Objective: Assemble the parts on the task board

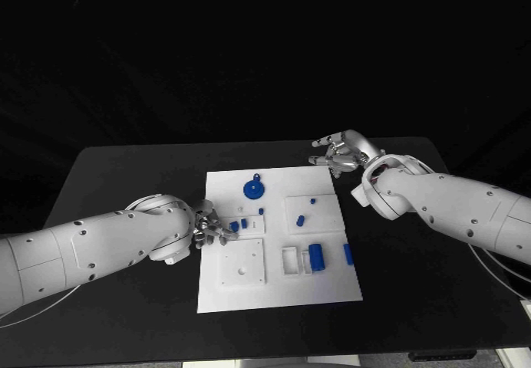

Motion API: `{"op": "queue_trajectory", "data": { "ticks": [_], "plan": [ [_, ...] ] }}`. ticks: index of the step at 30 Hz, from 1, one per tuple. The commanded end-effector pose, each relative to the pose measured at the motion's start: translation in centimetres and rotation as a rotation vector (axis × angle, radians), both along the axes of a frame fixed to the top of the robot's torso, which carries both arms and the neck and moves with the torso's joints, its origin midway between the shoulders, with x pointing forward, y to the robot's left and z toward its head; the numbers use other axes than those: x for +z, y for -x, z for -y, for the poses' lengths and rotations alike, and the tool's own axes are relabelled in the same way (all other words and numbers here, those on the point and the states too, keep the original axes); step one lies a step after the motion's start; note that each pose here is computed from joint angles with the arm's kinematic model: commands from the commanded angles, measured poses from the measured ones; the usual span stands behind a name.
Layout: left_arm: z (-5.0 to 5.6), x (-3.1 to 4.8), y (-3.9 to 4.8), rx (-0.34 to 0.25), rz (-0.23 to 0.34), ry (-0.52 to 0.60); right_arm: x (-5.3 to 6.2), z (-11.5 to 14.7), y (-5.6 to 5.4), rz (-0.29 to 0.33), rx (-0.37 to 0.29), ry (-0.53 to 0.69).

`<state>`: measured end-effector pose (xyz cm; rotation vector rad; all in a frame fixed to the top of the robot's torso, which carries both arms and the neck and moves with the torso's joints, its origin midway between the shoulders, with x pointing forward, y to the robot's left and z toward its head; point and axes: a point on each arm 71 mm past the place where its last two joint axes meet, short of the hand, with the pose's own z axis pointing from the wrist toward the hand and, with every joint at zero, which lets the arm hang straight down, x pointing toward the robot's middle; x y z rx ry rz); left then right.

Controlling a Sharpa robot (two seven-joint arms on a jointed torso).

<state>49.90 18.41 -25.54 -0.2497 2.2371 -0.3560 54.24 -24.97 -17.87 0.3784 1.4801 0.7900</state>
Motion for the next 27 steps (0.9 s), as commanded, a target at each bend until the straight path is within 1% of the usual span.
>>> {"op": "queue_trajectory", "data": {
  "ticks": [1,6,11,16,23,27],
  "plan": [
    [0.1,-0.03,0.10,-0.001,-0.007,0.008,-0.1,-0.2,0.0,-0.003,0.017,0.000],
    [0.1,0.01,0.12,0.003,-0.008,0.018,-0.1,-0.1,0.0,-0.004,0.016,0.001],
    [-0.2,0.32,0.31,0.006,0.006,0.060,-0.1,-0.1,0.0,-0.004,0.015,0.001],
    [-0.6,1.33,0.45,0.004,0.058,0.127,-0.1,0.1,0.0,-0.004,0.011,0.002],
    [-1.3,3.33,0.57,-0.004,0.163,0.211,-0.2,0.3,-0.1,-0.006,0.005,0.004],
    [-1.6,4.16,0.69,-0.013,0.210,0.239,-0.3,0.4,-0.1,-0.007,0.002,0.005]
  ]
}}
